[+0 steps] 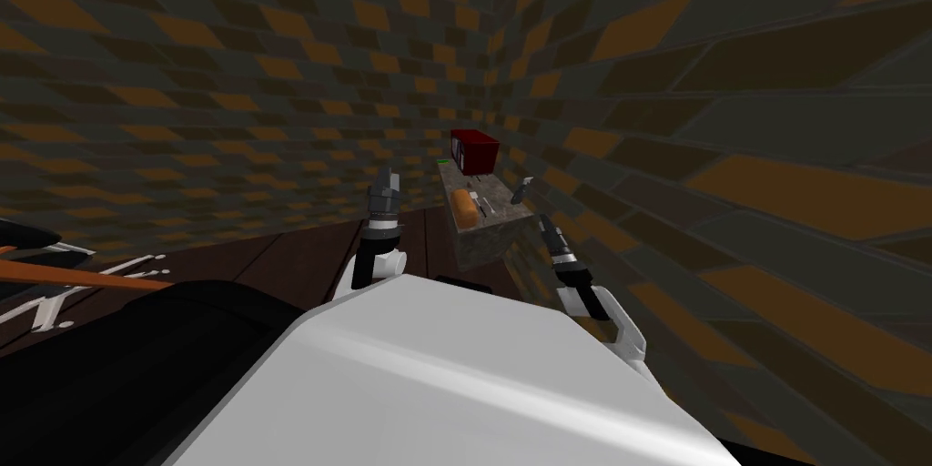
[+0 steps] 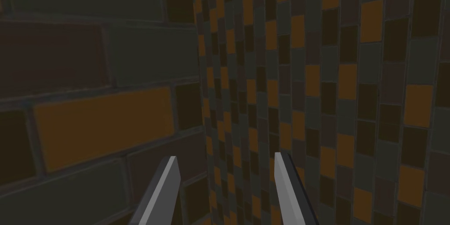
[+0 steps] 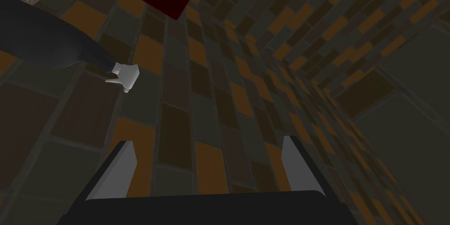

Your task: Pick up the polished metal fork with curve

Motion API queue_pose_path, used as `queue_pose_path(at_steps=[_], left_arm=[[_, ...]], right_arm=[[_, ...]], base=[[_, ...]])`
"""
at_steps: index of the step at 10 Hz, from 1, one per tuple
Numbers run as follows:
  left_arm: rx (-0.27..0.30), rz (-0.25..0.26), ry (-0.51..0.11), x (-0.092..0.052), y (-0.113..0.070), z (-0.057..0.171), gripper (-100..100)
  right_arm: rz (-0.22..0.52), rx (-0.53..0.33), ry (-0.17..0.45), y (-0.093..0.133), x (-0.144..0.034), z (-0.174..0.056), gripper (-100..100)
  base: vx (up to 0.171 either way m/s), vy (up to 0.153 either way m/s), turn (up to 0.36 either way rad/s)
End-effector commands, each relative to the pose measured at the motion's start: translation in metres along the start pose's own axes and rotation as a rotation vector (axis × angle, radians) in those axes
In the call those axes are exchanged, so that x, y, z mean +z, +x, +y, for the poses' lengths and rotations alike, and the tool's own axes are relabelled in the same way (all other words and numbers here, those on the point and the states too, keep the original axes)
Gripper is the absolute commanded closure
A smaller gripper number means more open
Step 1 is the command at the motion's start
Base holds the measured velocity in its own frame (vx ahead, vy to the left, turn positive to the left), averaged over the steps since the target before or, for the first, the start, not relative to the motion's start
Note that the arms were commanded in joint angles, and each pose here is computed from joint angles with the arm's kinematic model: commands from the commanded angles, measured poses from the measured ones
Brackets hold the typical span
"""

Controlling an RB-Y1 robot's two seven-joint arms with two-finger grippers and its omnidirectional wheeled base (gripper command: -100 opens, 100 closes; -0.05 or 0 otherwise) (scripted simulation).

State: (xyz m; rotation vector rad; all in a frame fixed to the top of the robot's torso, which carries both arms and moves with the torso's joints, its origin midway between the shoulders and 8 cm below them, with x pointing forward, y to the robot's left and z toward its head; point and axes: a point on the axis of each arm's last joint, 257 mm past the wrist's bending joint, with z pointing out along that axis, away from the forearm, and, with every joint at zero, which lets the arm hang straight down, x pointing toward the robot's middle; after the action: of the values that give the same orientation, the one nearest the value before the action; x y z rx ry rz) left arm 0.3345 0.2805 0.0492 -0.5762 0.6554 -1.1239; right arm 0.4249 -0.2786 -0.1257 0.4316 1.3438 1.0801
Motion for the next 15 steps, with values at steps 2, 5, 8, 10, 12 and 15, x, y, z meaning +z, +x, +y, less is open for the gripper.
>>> queue_pose_path(at_steps=[2, 5, 8, 10, 12, 15], left_arm=[[0.0, 0.0, 0.0, 0.0, 0.0, 0.0, 0], [0.0, 0.0, 0.0, 0.0, 0.0, 0.0, 0], [0.0, 0.0, 0.0, 0.0, 0.0, 0.0, 0], [0.0, 0.0, 0.0, 0.0, 0.0, 0.0, 0], [0.0, 0.0, 0.0, 0.0, 0.0, 0.0, 0], [0.0, 0.0, 0.0, 0.0, 0.0, 0.0, 0]], right_arm=[[0.057, -0.069, 0.082, 0.001, -0.003, -0.032, -100], [0.116, -0.149, 0.184, -0.002, -0.012, -0.075, -100], [0.171, -0.233, 0.294, -0.011, -0.027, -0.119, -100], [0.197, -0.277, 0.35, -0.018, -0.036, -0.141, -100], [0.222, -0.32, 0.401, -0.025, -0.045, -0.16, -100], [0.266, -0.41, 0.52, -0.047, -0.069, -0.201, -100]], base=[[-0.009, 0.041, 0.084], [0.001, 0.067, 0.18], [0.001, 0.049, 0.146], [0.017, 0.074, 0.211], [0.005, 0.037, 0.082], [0.018, 0.078, 0.229]])
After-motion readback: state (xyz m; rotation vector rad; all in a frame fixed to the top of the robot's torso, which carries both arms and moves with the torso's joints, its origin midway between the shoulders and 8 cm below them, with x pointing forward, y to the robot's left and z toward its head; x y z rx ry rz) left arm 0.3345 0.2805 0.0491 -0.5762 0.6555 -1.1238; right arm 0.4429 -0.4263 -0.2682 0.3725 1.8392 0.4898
